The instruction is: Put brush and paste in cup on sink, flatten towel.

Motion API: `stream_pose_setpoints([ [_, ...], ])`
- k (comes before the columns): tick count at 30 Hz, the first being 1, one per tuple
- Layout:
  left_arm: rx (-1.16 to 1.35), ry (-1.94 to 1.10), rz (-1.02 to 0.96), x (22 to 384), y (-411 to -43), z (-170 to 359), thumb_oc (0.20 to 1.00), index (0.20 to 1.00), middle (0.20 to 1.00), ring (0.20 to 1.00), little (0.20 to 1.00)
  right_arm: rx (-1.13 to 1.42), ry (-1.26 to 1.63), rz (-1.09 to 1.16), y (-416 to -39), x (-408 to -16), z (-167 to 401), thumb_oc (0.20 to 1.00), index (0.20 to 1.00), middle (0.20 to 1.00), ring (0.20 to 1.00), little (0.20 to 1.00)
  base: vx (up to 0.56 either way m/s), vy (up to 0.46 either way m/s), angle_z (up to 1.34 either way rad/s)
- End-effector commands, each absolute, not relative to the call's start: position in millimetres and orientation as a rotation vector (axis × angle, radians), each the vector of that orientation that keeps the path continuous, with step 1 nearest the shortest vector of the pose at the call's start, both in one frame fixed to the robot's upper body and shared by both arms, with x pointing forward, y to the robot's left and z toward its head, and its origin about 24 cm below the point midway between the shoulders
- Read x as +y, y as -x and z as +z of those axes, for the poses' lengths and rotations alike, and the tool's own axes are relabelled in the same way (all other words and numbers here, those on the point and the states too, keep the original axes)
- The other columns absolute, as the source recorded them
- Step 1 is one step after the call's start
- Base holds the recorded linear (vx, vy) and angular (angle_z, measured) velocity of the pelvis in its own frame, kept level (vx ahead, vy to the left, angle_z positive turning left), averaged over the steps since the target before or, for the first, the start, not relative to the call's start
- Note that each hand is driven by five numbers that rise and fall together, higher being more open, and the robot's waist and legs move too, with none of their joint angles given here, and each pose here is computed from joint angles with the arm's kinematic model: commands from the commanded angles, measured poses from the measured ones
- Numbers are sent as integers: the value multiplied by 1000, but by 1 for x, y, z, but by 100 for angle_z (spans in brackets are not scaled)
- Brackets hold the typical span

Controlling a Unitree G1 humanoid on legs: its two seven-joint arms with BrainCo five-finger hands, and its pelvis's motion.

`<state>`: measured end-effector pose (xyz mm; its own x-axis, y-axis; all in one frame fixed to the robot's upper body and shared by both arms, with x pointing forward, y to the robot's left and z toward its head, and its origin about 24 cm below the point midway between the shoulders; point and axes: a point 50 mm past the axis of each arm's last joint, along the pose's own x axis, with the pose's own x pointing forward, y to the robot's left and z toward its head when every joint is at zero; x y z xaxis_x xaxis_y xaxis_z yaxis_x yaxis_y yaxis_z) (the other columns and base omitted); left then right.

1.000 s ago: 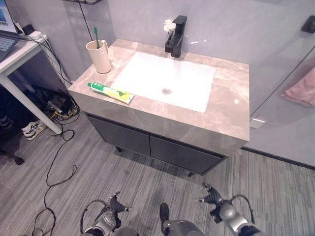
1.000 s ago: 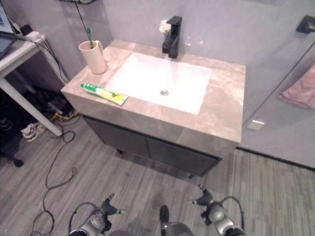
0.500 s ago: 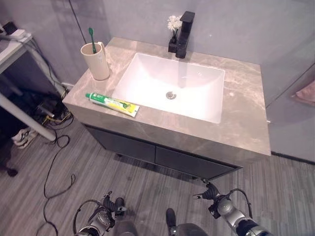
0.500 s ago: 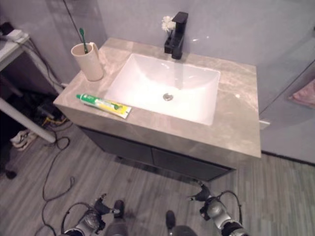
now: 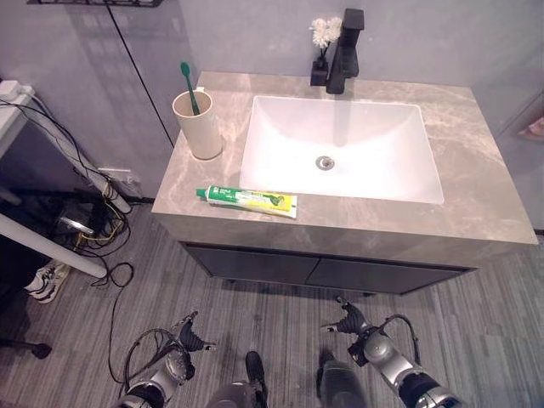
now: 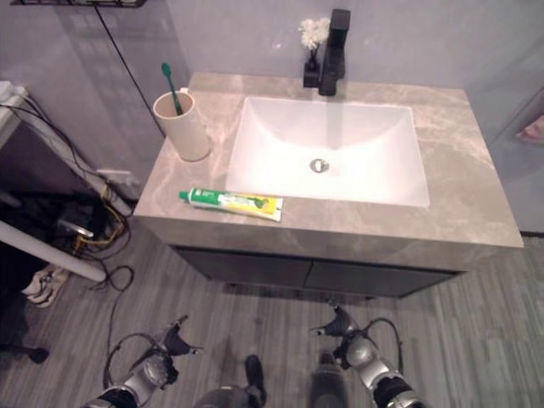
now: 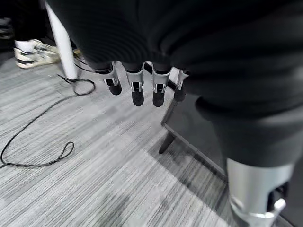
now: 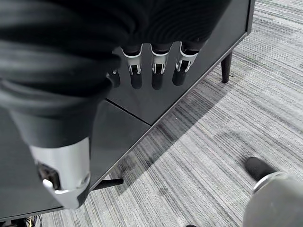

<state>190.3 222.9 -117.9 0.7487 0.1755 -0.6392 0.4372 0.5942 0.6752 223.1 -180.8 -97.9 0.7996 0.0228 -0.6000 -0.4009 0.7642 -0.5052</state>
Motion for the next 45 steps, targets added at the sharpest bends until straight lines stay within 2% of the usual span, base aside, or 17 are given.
stream_pose_setpoints([
  [1,622,-989,-252,212,-206,-108,1000,1000,1000,1000,1000,557,753,252,-236,-189,-88,1000,1000,1000,1000,1000,206,25,-39],
  [14,711,-950,-227,215,-187,-121,1000,1000,1000,1000,1000,606,825,256,-237,-200,-92,1000,1000,1000,1000,1000,91,-108,8],
  [24,591,-1094,-307,230,-194,-105,1000,1000,1000,1000,1000,795,902,131,-217,-253,-103,1000,1000,1000,1000,1000,43,17,48],
  [29,579,-1098,-225,257,-172,-96,1000,1000,1000,1000,1000,918,901,16,-197,-283,-106,1000,1000,1000,1000,1000,107,207,-14],
  [34,525,-1181,-297,274,-162,-82,1000,1000,1000,1000,1000,1014,918,4,-182,-296,-110,1000,1000,1000,1000,1000,49,161,11],
  [36,444,-1205,-283,282,-168,-62,1000,1000,1000,1000,1000,1013,879,-27,-181,-301,-109,1000,1000,1000,1000,1000,41,113,8],
  [39,245,-1322,-451,284,-177,-12,1000,1000,1000,1000,1000,1059,840,-56,-168,-310,-111,1000,1000,1000,1000,1000,38,45,24],
  [42,-54,-1541,-639,282,-189,82,1000,1000,1000,1000,1000,1092,875,-11,-155,-317,-113,1000,1000,1000,1000,1000,5,38,24],
  [44,-40,-1534,-605,288,-185,92,1000,1000,1000,1000,1000,1092,869,1,-153,-314,-115,1000,1000,1000,1000,1000,-33,-5,11],
  [45,-113,-1502,-529,285,-190,116,1000,1000,1000,1000,1000,1146,838,28,-136,-309,-124,1000,1000,1000,1000,1000,-50,-57,3],
])
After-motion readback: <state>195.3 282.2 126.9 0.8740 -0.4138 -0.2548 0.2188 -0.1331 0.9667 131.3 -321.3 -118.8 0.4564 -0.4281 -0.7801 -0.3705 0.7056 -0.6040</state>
